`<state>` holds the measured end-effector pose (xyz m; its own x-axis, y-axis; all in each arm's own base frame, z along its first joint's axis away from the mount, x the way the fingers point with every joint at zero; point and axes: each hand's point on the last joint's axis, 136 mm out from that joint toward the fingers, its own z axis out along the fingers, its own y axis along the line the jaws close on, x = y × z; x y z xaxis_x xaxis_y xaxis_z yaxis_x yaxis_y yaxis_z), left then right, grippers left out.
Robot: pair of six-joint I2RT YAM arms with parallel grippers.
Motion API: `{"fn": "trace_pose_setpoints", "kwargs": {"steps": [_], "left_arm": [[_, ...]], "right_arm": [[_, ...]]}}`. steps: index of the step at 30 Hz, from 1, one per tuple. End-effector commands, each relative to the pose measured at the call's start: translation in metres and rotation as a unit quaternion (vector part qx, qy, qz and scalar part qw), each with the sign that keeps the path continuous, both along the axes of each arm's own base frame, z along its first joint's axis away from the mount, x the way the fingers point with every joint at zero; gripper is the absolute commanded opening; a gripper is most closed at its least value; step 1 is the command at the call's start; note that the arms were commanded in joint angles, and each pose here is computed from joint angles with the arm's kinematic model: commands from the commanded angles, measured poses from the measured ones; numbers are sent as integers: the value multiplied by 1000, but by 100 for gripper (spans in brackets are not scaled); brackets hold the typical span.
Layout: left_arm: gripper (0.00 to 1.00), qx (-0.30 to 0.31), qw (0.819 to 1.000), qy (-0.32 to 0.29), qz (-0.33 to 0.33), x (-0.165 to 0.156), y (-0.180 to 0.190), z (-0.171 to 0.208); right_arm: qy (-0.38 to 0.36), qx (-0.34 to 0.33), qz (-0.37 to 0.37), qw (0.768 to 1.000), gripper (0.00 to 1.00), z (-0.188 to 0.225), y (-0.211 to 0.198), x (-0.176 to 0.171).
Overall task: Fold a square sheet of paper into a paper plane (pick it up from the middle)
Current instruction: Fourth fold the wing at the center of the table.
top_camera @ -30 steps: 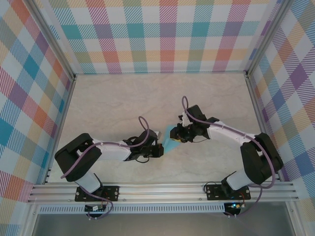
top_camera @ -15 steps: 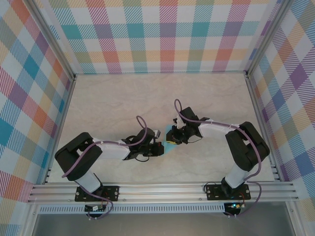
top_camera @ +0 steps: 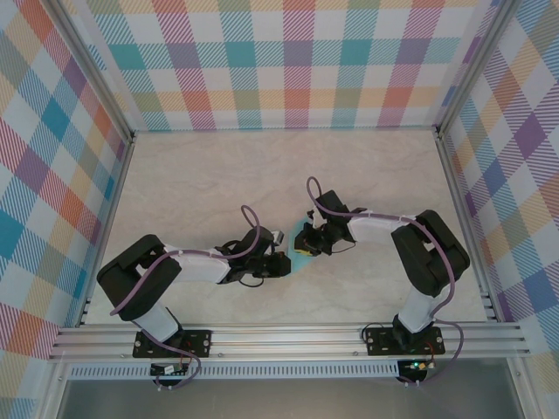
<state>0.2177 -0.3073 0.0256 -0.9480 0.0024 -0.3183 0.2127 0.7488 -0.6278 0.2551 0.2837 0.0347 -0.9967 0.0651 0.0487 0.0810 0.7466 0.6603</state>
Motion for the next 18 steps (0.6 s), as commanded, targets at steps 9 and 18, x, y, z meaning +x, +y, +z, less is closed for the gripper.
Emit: {"fn": "trace_pose_setpoints", "kwargs": {"steps": [9,18], "left_arm": [[10,24,1000,1,-18,-8,13,-9],[0,-7,999,11,-40,-5,-4,-7]], "right_arm": [[-3,-7,-6,1000,14,2,3,8],[-21,36,23,999,18,29,9,-7]]}}
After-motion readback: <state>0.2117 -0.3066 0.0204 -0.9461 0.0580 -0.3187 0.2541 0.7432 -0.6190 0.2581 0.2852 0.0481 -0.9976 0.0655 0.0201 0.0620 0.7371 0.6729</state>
